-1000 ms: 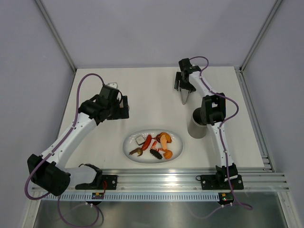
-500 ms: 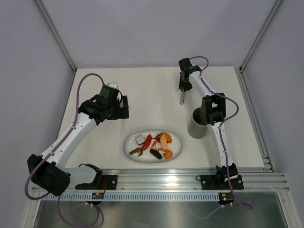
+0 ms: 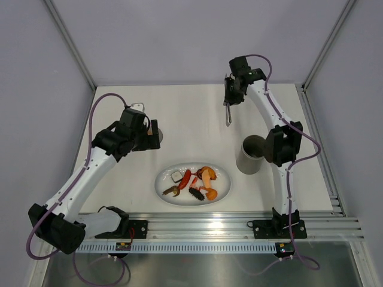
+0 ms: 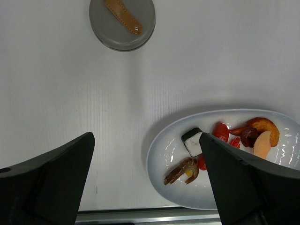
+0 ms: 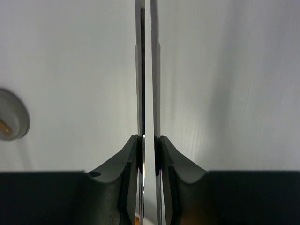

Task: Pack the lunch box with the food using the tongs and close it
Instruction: Pick up the clamp at the center of the board.

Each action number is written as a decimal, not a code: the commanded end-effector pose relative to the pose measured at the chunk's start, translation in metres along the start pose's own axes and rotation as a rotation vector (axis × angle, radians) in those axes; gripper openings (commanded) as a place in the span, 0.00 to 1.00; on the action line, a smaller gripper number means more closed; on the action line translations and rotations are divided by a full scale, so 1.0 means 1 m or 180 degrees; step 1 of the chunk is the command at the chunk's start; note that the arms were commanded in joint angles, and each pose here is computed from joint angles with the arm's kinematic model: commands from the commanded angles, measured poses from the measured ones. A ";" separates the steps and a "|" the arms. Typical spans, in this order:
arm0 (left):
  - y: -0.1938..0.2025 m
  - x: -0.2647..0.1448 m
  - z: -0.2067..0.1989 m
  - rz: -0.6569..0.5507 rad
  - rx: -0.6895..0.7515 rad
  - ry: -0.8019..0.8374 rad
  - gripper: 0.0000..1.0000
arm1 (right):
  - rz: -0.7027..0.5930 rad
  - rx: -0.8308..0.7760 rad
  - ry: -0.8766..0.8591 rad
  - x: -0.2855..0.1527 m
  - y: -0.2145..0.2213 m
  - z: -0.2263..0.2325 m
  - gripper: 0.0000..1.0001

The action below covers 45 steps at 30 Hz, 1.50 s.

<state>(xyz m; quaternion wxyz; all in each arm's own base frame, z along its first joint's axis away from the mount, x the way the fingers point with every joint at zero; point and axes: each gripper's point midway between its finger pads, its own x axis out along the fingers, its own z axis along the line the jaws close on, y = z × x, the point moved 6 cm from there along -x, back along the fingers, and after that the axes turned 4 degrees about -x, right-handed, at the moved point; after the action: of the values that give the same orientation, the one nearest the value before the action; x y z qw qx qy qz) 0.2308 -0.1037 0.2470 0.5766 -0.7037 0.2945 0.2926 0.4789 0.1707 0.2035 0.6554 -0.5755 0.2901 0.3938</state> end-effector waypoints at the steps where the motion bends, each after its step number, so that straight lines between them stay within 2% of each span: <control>1: -0.012 -0.014 0.001 -0.0244 -0.0062 0.0018 0.99 | 0.0060 -0.0309 -0.0313 -0.055 0.023 0.039 0.17; 5: -0.013 -0.020 0.003 -0.0290 -0.0084 0.0033 0.99 | 0.0026 -0.0390 -0.0470 -0.090 0.046 0.056 0.17; 7: -0.012 -0.021 0.004 -0.0289 -0.0078 0.0026 0.99 | 0.0146 -0.0417 -0.0488 -0.094 0.065 0.062 0.17; 14: -0.014 -0.028 0.007 -0.0362 -0.0068 0.0006 0.99 | 0.0175 -0.0418 -0.0599 -0.143 0.115 0.063 0.17; 21: -0.013 -0.027 0.009 -0.0372 -0.0069 -0.0022 0.99 | 0.0298 -0.0330 -0.0605 -0.169 0.160 0.060 0.19; 31: -0.015 -0.024 0.007 -0.0384 -0.0064 0.0006 0.99 | 0.0429 -0.0360 -0.0465 -0.197 0.197 0.054 0.23; 45: -0.014 -0.020 0.004 -0.0336 -0.0079 0.0036 0.99 | 0.0634 -0.0332 -0.0447 -0.206 0.230 0.051 0.42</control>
<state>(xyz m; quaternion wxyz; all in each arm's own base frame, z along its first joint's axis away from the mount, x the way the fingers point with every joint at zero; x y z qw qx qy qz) 0.2206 -0.0937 0.2607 0.5826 -0.7136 0.2690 0.2812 0.1786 0.1917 0.2584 0.5950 -0.5475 0.2774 0.5188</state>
